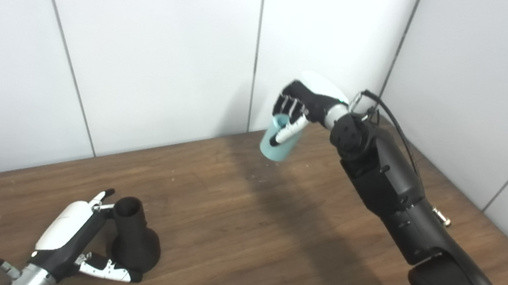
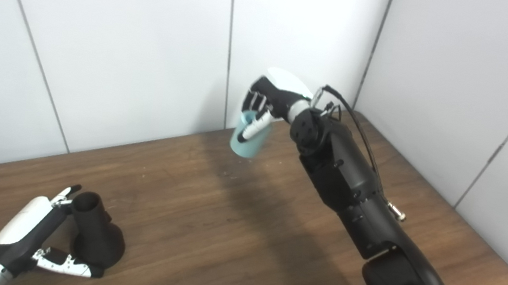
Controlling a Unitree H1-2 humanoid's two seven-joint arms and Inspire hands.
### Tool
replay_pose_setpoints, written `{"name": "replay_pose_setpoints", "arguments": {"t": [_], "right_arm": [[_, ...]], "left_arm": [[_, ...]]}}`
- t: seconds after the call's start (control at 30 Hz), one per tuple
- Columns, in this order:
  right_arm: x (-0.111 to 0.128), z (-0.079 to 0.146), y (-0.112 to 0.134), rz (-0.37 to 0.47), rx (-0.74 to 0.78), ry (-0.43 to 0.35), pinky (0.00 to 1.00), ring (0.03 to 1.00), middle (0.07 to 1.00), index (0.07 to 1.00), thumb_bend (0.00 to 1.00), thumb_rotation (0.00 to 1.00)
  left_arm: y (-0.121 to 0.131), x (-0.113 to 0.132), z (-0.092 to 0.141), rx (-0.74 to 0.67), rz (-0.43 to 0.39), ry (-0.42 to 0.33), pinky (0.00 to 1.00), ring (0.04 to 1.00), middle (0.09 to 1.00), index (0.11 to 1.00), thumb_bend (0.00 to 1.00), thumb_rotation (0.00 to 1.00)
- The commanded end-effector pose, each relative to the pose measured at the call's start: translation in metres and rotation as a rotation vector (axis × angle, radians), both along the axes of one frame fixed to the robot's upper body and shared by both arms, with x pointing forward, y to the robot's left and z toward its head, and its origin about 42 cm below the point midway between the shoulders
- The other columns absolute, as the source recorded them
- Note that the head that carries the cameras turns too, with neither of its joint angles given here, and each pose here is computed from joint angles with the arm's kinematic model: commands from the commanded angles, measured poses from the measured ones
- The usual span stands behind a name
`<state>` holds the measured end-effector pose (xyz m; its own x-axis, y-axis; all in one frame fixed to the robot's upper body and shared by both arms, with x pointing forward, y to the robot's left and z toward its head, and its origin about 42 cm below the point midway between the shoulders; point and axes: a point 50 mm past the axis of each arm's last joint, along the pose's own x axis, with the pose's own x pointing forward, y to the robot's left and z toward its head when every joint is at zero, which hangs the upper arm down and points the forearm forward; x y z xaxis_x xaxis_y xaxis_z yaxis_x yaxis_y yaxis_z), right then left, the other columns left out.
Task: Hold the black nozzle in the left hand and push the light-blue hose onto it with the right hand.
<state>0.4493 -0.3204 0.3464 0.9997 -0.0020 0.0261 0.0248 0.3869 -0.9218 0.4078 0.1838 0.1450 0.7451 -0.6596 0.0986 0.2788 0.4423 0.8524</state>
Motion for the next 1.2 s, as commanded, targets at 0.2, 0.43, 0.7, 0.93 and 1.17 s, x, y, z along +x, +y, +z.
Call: {"name": "replay_pose_setpoints", "arguments": {"t": [0.2,0.43,0.7,0.93,1.17], "right_arm": [[-0.007,0.071,0.041,0.2,-0.012,-0.148,0.41,0.462,0.477,0.482,0.52,0.0],[-0.016,0.09,0.062,0.295,-0.04,-0.148,0.4,0.466,0.475,0.48,0.52,0.0],[-0.027,0.111,0.087,0.423,-0.068,-0.161,0.39,0.461,0.481,0.475,0.52,0.0],[-0.033,0.126,0.114,0.497,-0.125,-0.158,0.39,0.453,0.491,0.47,0.52,0.0],[-0.039,0.131,0.132,0.577,-0.133,-0.153,0.38,0.45,0.494,0.469,0.52,0.0]], "left_arm": [[-0.002,-0.013,-0.029,0.155,-0.006,0.127,1.0,0.599,0.463,0.494,0.53,0.0],[-0.018,-0.014,-0.027,0.154,0.005,0.125,1.0,0.602,0.468,0.491,0.53,0.0],[-0.031,-0.015,-0.025,0.154,0.008,0.121,1.0,0.599,0.462,0.493,0.53,0.0],[-0.038,-0.015,-0.025,0.163,-0.001,0.112,1.0,0.598,0.449,0.495,0.53,0.0],[-0.045,-0.013,-0.023,0.171,-0.001,0.116,1.0,0.597,0.45,0.494,0.53,0.0]]}}
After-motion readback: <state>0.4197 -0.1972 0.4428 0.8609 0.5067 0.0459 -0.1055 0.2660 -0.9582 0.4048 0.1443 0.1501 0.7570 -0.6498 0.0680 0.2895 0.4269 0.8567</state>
